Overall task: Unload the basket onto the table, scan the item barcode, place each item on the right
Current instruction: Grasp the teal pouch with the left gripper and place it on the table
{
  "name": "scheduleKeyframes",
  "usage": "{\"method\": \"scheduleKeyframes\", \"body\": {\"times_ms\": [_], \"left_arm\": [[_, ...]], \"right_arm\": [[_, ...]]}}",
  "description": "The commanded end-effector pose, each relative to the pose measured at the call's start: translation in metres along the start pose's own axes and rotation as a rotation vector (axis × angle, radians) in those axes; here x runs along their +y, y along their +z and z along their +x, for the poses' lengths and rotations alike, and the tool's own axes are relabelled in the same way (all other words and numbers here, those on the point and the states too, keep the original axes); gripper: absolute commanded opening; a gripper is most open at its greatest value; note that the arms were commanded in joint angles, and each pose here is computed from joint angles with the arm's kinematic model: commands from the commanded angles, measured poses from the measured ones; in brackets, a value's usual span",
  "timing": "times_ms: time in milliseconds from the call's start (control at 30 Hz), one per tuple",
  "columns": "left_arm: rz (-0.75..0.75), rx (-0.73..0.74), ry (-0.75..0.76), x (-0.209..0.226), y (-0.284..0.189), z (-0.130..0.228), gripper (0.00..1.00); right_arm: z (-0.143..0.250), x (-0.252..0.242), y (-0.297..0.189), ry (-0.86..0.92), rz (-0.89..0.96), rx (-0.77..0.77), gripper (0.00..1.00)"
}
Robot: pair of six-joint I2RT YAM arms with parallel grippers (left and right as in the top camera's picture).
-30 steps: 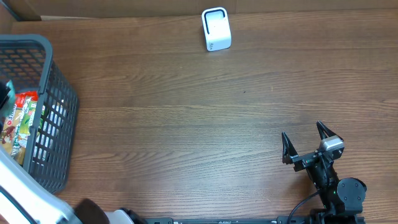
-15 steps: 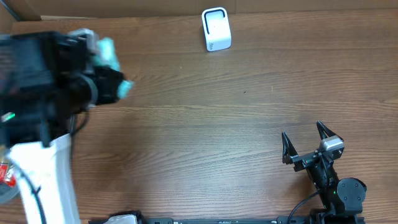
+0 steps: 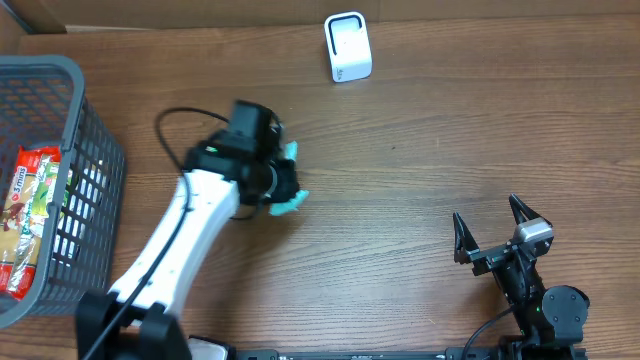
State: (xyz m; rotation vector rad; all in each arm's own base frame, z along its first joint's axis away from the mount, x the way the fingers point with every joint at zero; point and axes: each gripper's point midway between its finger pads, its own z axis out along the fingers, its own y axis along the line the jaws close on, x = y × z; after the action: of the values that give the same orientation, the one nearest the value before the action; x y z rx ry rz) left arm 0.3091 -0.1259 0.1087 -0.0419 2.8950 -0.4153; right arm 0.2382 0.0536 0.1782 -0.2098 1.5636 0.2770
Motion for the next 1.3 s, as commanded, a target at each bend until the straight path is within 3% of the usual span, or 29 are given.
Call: {"method": "scheduleKeyframes", "body": {"times_ms": [0,100,167,200,267,333,500,667,800,833,1067,1267], "left_arm": [[-0.012,0.062,-0.069,-0.01,0.036,0.019,0.04],[-0.017,0.099,-0.05,-0.019,0.057,0.027,0.1],[-0.02,0.116,-0.04,-0.023,0.067,0.031,0.24],[-0.02,0.119,-0.038,-0.025,0.069,0.032,0.4],[-0.012,0.104,-0.033,-0.028,0.068,0.028,0.58],[-0.004,0.084,-0.031,-0.03,0.062,0.02,0.7],[0.02,0.009,-0.019,-0.043,0.01,-0.012,0.75],[-0.014,-0.164,0.047,-0.049,-0.091,-0.05,0.75],[-0.131,-0.377,0.031,-0.03,-0.188,-0.071,0.98],[-0.154,-0.421,0.023,-0.024,-0.208,-0.073,1.0],[-0.342,-0.634,-0.269,0.073,-0.323,-0.058,1.0],[-0.425,-0.679,-0.675,0.178,-0.354,-0.028,1.0]], "right_arm": [[0.002,0.002,0.0,-0.005,-0.01,-0.002,1.0],[0.002,0.002,0.0,-0.005,-0.01,-0.002,1.0],[0.002,0.002,0.0,-0.005,-0.01,-0.002,1.0],[0.002,0.002,0.0,-0.005,-0.01,-0.002,1.0],[0.002,0.002,0.0,-0.005,-0.01,-0.002,1.0],[0.002,0.002,0.0,-0.005,-0.01,-0.002,1.0],[0.002,0.002,0.0,-0.005,-0.01,-0.002,1.0],[0.002,0.002,0.0,-0.005,-0.01,-0.002,1.0],[0.002,0.002,0.0,-0.005,-0.01,-0.002,1.0],[0.002,0.002,0.0,-0.005,-0.01,-0.002,1.0],[0.002,0.002,0.0,-0.005,-0.01,-0.002,1.0],[0.002,0.002,0.0,-0.005,-0.01,-0.002,1.0]]}}
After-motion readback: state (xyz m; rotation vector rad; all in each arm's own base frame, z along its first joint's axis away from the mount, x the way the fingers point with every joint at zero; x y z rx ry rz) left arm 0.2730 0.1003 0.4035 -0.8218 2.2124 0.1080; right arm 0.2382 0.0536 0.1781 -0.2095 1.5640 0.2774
